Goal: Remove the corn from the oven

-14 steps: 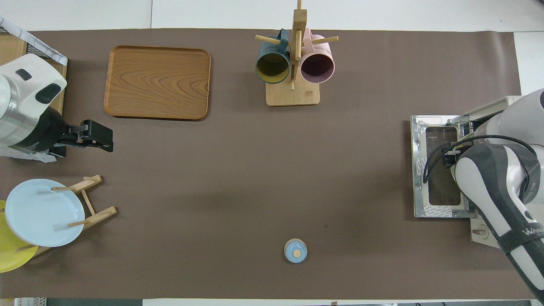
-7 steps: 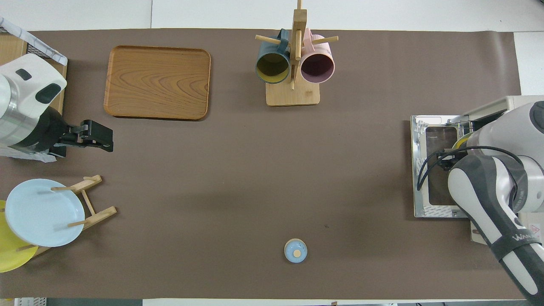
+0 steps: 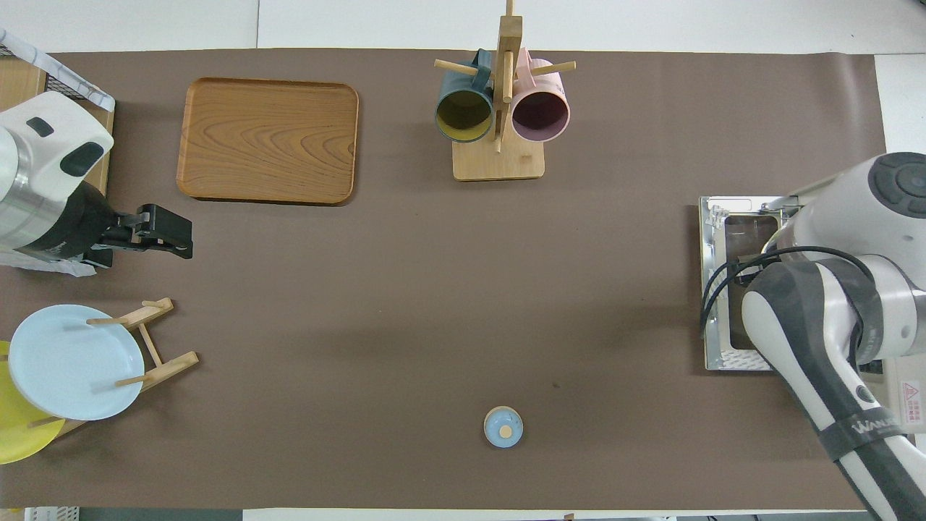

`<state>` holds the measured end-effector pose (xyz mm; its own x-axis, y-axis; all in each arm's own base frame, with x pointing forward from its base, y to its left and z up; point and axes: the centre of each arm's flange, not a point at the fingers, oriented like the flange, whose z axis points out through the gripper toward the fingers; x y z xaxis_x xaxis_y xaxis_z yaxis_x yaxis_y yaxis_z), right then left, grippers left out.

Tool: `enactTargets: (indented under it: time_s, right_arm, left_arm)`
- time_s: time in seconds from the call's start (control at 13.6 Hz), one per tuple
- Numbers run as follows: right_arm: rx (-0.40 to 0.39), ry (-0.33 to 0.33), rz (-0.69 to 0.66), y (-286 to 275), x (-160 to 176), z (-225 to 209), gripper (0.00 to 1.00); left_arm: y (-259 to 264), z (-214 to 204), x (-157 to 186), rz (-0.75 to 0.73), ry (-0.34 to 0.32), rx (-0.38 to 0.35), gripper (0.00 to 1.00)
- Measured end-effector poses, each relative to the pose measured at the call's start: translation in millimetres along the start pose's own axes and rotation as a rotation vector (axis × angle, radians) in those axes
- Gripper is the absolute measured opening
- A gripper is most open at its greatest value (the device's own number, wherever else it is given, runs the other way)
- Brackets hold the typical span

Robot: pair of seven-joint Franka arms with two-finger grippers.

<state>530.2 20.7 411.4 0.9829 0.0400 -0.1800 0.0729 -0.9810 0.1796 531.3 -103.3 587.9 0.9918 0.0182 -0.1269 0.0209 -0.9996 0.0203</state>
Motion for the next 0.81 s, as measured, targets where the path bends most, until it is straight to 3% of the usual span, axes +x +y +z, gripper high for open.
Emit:
enactTargets:
  time_s: [0.29,0.81]
  right_arm:
    - [-0.035,0.052,0.049,-133.7,0.6,-44.7,0.03]
    - [-0.038,0.059,0.219,-325.2,16.9,-46.5,0.03]
  left_arm:
    - [0.0,0.0,0.0,0.000,0.000,0.000,1.00]
    - [0.0,0.0,0.0,0.000,0.000,0.000,1.00]
